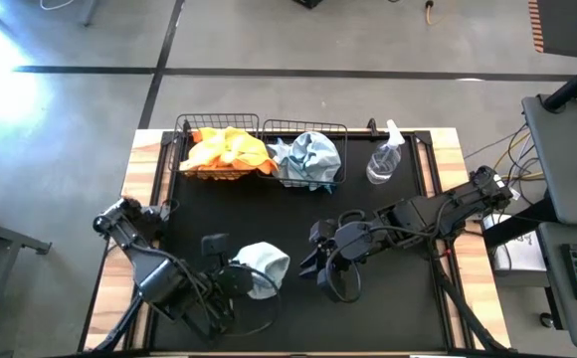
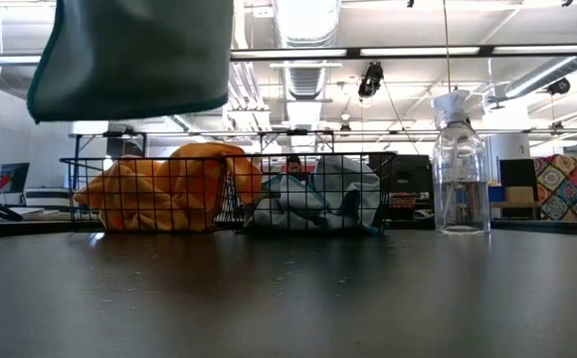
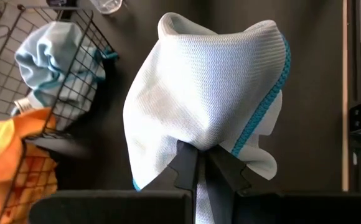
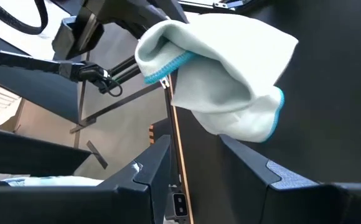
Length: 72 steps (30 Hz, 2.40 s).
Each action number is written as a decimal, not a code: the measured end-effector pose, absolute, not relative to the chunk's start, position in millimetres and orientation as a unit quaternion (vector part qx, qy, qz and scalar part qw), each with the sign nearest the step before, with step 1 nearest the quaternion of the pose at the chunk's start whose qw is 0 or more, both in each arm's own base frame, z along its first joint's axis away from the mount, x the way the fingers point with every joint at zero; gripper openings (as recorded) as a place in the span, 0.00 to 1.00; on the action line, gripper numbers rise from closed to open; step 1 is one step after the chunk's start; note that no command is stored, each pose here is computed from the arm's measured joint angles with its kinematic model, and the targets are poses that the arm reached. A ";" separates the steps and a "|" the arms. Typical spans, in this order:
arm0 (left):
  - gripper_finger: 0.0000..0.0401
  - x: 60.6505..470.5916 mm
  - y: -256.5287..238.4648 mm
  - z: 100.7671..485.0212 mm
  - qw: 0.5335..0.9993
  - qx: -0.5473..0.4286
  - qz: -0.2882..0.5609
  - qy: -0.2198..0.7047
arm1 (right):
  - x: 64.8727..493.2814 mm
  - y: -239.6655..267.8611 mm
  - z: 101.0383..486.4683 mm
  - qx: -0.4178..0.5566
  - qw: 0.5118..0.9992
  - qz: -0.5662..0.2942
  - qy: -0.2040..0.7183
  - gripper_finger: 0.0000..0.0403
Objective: Sort microfiber towel by color & place in baskets
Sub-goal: Put the blue microfiber cloth into the right black wire basket
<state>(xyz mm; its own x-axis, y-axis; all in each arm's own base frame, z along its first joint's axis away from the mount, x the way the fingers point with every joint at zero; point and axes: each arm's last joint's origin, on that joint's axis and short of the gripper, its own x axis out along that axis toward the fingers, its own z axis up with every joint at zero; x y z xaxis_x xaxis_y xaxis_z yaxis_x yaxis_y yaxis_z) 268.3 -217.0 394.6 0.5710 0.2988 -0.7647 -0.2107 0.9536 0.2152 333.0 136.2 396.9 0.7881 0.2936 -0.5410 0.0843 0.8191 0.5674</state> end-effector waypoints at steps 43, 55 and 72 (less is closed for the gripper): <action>0.00 226.5 -1.6 497.0 0.798 0.151 0.516 0.271 | 340.8 110.1 397.9 0.257 0.924 -0.030 0.283 0.31; 0.01 256.6 24.9 508.3 0.849 0.149 0.436 0.260 | 345.7 92.8 398.0 0.253 0.927 -0.063 0.271 0.31; 0.01 289.5 76.3 479.9 0.922 0.076 0.313 0.213 | 344.9 93.9 397.4 0.252 0.926 -0.062 0.276 0.31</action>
<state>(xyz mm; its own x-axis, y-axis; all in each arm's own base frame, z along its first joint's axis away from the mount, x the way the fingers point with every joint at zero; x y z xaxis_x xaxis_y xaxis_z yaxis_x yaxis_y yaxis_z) 289.5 76.3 479.9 0.7126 0.6105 -0.3457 -0.5458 0.7920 0.2736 344.9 93.9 397.4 0.8405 0.0245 -0.5413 0.2531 0.8656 0.4321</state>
